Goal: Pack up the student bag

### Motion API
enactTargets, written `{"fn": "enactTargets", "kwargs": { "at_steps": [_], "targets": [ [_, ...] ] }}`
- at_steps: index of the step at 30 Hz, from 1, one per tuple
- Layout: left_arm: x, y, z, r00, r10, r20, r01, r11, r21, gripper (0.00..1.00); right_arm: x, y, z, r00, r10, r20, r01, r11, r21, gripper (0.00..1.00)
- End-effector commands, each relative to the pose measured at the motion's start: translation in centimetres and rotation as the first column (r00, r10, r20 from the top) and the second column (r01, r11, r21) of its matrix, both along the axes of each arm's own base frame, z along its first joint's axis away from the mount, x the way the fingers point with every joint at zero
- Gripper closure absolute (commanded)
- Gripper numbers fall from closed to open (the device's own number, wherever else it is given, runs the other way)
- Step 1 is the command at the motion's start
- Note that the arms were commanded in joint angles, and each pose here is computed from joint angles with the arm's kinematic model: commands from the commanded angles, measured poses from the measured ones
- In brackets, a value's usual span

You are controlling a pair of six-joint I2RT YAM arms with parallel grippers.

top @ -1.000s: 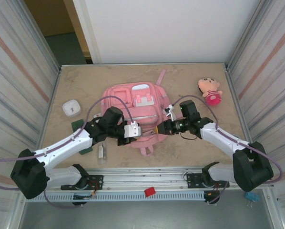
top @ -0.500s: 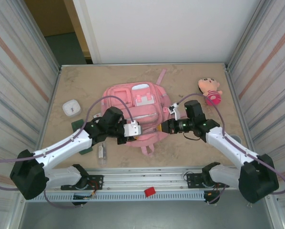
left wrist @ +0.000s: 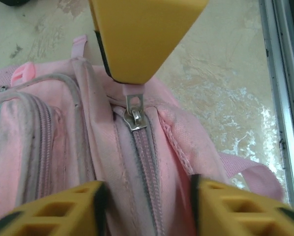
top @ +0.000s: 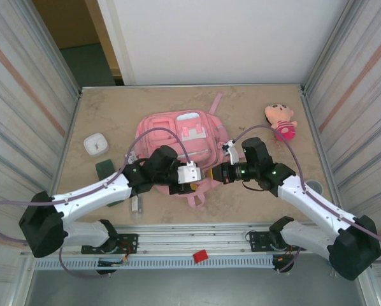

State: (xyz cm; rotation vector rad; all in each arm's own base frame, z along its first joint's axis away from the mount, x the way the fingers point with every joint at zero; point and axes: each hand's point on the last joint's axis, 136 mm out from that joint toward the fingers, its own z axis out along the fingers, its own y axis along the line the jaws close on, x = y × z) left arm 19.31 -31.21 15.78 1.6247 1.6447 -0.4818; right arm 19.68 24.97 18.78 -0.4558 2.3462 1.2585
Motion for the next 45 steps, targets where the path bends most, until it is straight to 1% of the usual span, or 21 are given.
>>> {"fn": "enactTargets", "kwargs": {
  "at_steps": [1,2,4,6,8,11,16,21,23,27,29,31,34,37,38,39,40,41,42,43,45],
  "targets": [
    [1.1,-0.6,1.0,0.998,0.038,0.042,-0.037,0.999,-0.025,0.71,-0.4,0.5,4.8,0.994,0.016,0.105,-0.026,0.995,0.093,1.00],
    [1.2,-0.5,1.1,0.998,0.043,0.047,-0.042,0.999,-0.028,0.77,-0.2,0.1,4.6,0.994,-0.002,0.112,-0.007,0.997,0.078,1.00],
    [1.0,-0.4,1.7,0.997,0.037,0.072,-0.033,0.998,-0.048,0.87,0.8,-1.4,3.3,0.990,-0.087,0.109,0.085,0.996,0.027,1.00],
    [0.5,-0.2,2.4,0.995,0.013,0.096,-0.006,0.997,-0.077,0.91,2.2,-3.4,1.8,0.977,-0.197,0.084,0.198,0.980,0.003,1.00],
    [-0.3,0.0,3.1,0.993,-0.016,0.119,0.029,0.993,-0.113,0.92,3.7,-5.2,0.7,0.953,-0.298,0.050,0.298,0.954,0.015,1.00],
    [-0.9,0.4,4.7,0.989,-0.024,0.147,0.050,0.983,-0.177,0.92,5.7,-7.3,-0.7,0.903,-0.430,0.010,0.429,0.902,0.045,1.00],
    [-1.4,1.3,7.2,0.982,-0.030,0.184,0.079,0.961,-0.264,0.92,7.4,-9.6,-2.6,0.840,-0.543,-0.007,0.543,0.839,0.043,1.00],
    [-2.6,1.4,9.8,0.973,-0.078,0.216,0.149,0.930,-0.335,0.92,9.5,-12.5,-4.6,0.749,-0.662,-0.030,0.662,0.748,0.036,1.00],
    [-3.2,1.3,10.8,0.969,-0.099,0.225,0.177,0.916,-0.360,0.92,10.4,-13.1,-5.1,0.726,-0.686,-0.041,0.687,0.725,0.044,1.00],
    [-4.1,1.3,12.7,0.960,-0.129,0.247,0.222,0.891,-0.395,0.92,12.7,-14.2,-7.4,0.681,-0.727,-0.090,0.729,0.684,-0.005,1.00],
    [-4.4,1.4,13.4,0.956,-0.136,0.260,0.236,0.882,-0.407,0.92,13.8,-14.8,-8.2,0.649,-0.753,-0.112,0.757,0.654,-0.012,1.00],
    [-4.6,1.5,14.1,0.952,-0.138,0.272,0.246,0.875,-0.418,0.92,14.9,-15.0,-8.8,0.633,-0.764,-0.127,0.769,0.639,-0.010,1.00],
    [-4.7,1.7,14.4,0.950,-0.133,0.284,0.247,0.875,-0.415,0.92,16.1,-14.6,-8.8,0.641,-0.755,-0.138,0.762,0.647,0.001,1.00],
    [-4.1,1.9,13.5,0.956,-0.113,0.271,0.216,0.896,-0.388,0.91,16.6,-14.0,-8.3,0.662,-0.736,-0.141,0.745,0.666,0.018,1.00],
    [-3.9,1.9,13.1,0.959,-0.105,0.265,0.204,0.902,-0.380,0.90,16.6,-13.9,-8.0,0.671,-0.729,-0.137,0.738,0.675,0.023,1.00],
    [-3.6,1.9,12.8,0.962,-0.095,0.255,0.189,0.908,-0.374,0.86,16.5,-13.8,-7.7,0.677,-0.723,-0.135,0.732,0.681,0.023,0.99],
    [-3.2,1.9,12.4,0.967,-0.073,0.243,0.162,0.915,-0.369,0.77,16.4,-13.7,-7.2,0.686,-0.716,-0.131,0.724,0.690,0.018,0.89],
    [-2.6,2.0,12.2,0.972,-0.038,0.231,0.124,0.921,-0.369,0.66,16.1,-13.7,-6.7,0.691,-0.713,-0.124,0.719,0.695,0.011,0.77],
    [-1.9,2.1,12.0,0.977,0.002,0.212,0.078,0.926,-0.369,0.54,15.9,-13.7,-6.3,0.695,-0.710,-0.113,0.715,0.700,0.000,0.68],
    [-1.1,2.4,12.0,0.979,0.055,0.195,0.021,0.929,-0.370,0.45,15.5,-13.7,-5.6,0.701,-0.707,-0.097,0.709,0.705,-0.012,0.62],
    [0.5,3.1,11.5,0.975,0.170,0.140,-0.108,0.924,-0.368,0.37,14.5,-13.6,-4.0,0.720,-0.693,-0.048,0.692,0.721,-0.035,0.52]
  ]
}}
